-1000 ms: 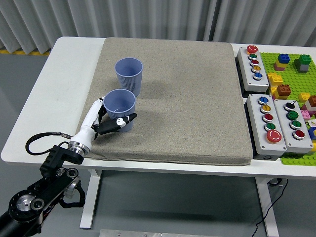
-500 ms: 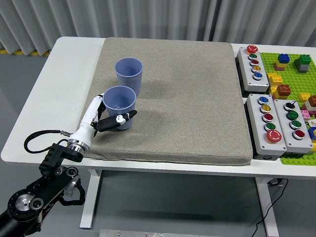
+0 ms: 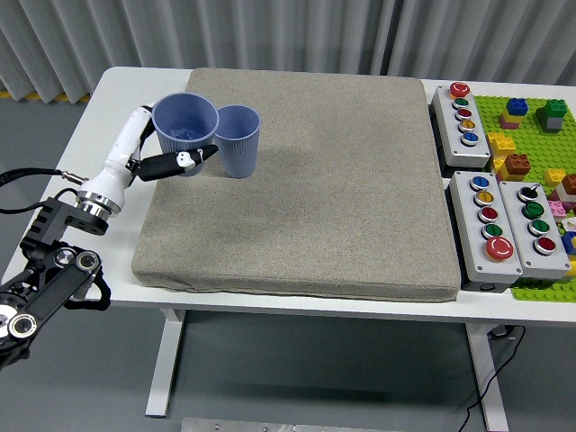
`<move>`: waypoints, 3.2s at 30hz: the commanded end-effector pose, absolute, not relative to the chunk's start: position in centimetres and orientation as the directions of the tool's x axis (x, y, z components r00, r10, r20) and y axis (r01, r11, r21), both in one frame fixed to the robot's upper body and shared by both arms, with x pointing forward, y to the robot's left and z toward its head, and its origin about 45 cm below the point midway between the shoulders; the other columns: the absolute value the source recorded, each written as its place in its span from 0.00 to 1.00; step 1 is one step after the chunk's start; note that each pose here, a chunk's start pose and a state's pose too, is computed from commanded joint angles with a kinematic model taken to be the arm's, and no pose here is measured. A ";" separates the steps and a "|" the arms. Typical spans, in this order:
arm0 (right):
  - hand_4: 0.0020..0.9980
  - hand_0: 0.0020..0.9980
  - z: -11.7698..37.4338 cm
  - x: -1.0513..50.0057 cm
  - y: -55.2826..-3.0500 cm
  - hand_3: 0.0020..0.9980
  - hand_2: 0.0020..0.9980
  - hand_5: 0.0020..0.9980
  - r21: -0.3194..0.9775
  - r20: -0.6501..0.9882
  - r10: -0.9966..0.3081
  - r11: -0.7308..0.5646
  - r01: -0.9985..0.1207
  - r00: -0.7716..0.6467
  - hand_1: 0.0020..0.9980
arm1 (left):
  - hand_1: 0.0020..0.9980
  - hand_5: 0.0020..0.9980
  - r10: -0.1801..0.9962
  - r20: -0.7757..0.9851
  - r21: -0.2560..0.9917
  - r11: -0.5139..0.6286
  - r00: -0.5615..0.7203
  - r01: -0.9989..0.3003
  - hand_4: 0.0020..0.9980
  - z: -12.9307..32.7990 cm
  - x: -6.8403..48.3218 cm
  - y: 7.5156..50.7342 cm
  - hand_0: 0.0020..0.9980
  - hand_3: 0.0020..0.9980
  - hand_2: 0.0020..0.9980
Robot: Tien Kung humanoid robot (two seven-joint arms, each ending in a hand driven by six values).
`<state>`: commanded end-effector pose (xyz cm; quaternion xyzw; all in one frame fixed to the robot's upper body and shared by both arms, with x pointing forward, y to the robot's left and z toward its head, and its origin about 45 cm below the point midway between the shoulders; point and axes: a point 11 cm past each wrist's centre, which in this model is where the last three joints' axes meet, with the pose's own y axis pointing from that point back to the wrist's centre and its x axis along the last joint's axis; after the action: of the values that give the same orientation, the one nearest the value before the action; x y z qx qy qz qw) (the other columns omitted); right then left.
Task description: Pick cup pour cup place
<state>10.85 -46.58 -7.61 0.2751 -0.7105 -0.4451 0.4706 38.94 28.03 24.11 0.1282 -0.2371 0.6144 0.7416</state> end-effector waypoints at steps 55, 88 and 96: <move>0.00 0.64 -7.1 12.2 -46.9 0.58 0.51 0.00 0.890 0.417 -0.803 0.457 0.010 -0.426 0.60 | 0.51 0.19 0.389 0.907 0.030 0.324 0.162 -0.945 0.85 29.8 46.8 27.6 0.50 0.51 0.51; 0.00 0.64 -6.9 12.5 -47.0 0.58 0.51 0.00 0.888 0.416 -0.801 0.459 0.005 -0.431 0.60 | 0.50 0.20 -0.013 0.992 0.127 0.315 0.129 -0.941 0.84 30.4 48.5 27.3 0.51 0.51 0.50; 0.00 0.64 -7.0 12.3 -47.0 0.58 0.51 0.00 0.889 0.418 -0.802 0.459 0.009 -0.427 0.60 | 0.50 0.20 -0.066 0.990 0.136 0.320 0.121 -0.938 0.84 30.5 48.5 27.0 0.51 0.51 0.50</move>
<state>12.35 -46.99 -6.99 0.2753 -0.7202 -0.4415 0.4590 48.51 26.98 30.52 0.4539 -0.5527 0.3662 0.5954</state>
